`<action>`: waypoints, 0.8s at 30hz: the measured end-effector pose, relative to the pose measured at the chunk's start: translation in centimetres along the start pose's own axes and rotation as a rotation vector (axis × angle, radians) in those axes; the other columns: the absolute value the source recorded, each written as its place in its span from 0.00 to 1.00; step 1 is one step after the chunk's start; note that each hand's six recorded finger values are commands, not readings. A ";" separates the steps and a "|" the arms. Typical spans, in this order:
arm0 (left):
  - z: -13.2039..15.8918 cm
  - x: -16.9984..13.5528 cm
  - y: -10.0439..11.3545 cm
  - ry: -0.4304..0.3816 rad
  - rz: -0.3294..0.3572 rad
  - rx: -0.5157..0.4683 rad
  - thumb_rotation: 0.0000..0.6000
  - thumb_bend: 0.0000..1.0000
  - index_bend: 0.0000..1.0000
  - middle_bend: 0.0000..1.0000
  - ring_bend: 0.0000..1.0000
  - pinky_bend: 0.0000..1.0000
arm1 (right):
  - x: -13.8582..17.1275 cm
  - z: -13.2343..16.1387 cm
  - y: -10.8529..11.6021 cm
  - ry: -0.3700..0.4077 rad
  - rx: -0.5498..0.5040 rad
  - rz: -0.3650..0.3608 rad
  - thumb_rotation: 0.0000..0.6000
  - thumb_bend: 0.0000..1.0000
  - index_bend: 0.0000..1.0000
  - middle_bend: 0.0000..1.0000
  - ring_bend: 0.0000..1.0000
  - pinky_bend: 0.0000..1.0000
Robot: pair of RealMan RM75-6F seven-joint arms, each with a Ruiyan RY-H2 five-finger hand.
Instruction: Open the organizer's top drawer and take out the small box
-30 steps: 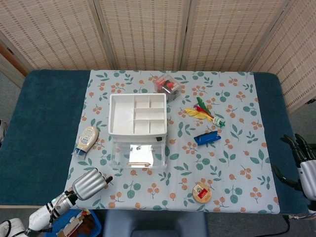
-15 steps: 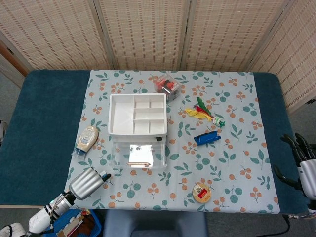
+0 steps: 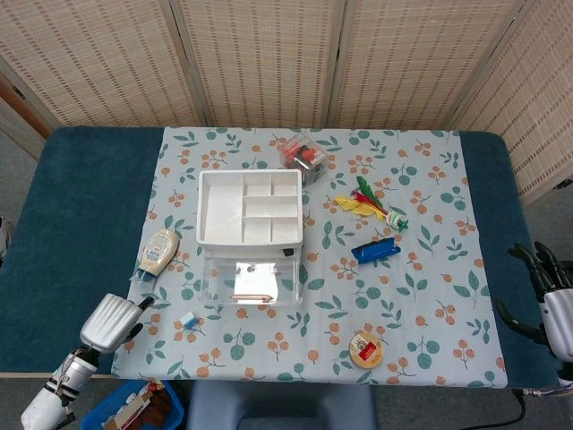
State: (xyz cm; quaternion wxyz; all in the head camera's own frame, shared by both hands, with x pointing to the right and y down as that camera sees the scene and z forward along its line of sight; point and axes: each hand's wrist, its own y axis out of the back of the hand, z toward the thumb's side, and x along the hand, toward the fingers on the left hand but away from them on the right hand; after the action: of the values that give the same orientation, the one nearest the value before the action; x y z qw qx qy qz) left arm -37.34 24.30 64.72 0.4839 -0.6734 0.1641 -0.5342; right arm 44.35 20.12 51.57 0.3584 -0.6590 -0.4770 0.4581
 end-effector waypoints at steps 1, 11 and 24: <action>-0.6 -0.4 -0.1 0.031 -0.004 -0.014 1.00 0.25 0.42 0.87 0.82 1.00 | 0.0 0.0 0.0 0.001 0.001 0.000 1.00 0.35 0.01 0.18 0.03 0.13; -6.4 -3.8 1.6 0.367 0.039 -0.267 1.00 0.25 0.37 0.73 0.65 0.95 | 0.0 0.0 -1.3 0.005 0.015 0.087 1.00 0.35 0.01 0.18 0.03 0.13; -5.9 -5.1 4.6 0.434 0.107 -0.362 1.00 0.25 0.38 0.72 0.64 0.92 | 1.9 -1.4 -4.1 -0.078 0.006 0.157 1.00 0.35 0.01 0.18 0.03 0.13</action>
State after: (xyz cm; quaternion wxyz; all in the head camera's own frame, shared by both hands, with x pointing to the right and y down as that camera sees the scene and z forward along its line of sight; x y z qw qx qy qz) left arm -43.11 23.02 57.85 0.3366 -0.6093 0.3918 -0.6016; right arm 44.65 23.08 55.26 0.3042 -0.6749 -0.4362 0.5116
